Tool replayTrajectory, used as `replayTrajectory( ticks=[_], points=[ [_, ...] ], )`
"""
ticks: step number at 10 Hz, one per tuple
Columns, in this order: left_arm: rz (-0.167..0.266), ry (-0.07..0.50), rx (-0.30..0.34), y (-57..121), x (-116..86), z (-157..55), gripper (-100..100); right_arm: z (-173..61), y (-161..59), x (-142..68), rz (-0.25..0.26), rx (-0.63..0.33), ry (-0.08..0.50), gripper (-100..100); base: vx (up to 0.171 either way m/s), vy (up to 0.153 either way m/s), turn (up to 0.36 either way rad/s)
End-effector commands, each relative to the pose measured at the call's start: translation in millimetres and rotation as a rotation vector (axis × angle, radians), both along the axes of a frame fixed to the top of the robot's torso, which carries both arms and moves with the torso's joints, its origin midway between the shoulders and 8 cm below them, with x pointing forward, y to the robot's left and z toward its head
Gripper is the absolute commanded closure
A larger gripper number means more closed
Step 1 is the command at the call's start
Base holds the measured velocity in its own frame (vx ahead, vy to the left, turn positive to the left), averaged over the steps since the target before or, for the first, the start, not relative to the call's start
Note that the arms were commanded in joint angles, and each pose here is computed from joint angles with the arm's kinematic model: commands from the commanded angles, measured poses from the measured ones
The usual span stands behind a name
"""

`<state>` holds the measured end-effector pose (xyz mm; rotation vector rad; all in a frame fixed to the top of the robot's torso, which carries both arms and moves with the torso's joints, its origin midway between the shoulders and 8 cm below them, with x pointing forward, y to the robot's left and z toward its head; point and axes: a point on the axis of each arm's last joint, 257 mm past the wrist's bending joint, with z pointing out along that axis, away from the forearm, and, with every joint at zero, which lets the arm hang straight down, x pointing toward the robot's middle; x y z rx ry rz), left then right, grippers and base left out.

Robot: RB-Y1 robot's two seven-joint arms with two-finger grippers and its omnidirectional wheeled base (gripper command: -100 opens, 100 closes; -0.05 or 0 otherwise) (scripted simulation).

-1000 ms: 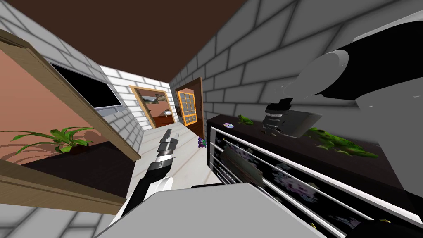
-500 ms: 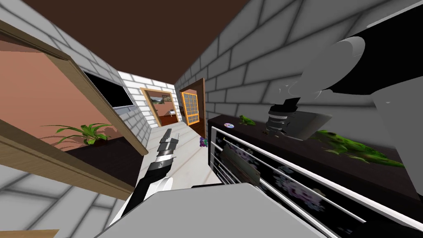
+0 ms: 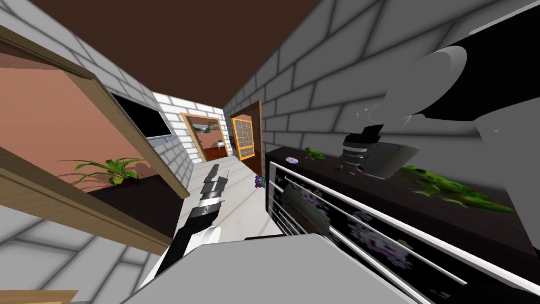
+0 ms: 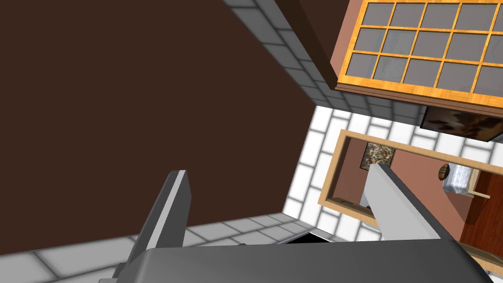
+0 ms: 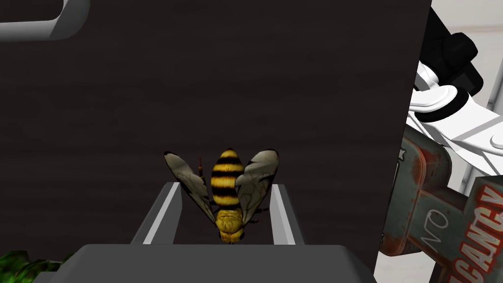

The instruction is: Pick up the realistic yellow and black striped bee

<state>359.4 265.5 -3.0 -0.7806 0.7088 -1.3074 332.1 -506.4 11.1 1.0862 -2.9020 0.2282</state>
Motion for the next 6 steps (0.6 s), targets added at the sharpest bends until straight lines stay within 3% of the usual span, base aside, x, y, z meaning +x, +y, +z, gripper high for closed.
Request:
replayTrajectory(
  ticks=[1,2,3,6],
  points=[
    [0.0,0.0,0.0,0.0,0.0,0.0,0,0.0,0.0,0.0,0.0,0.0,0.0,100,0.0,0.0,0.0],
    [0.0,0.0,0.0,0.0,0.0,0.0,0,0.1,-0.1,0.1,0.0,0.0,0.0,0,0.0,0.0,0.0],
    [0.0,0.0,0.0,0.0,0.0,0.0,0,-3.7,4.2,6.1,0.036,0.018,0.025,100,0.049,0.041,-0.26],
    [0.0,0.0,0.0,0.0,0.0,0.0,0,-0.5,5.4,21.1,0.086,0.02,0.031,100,0.039,0.067,-0.189]
  ],
)
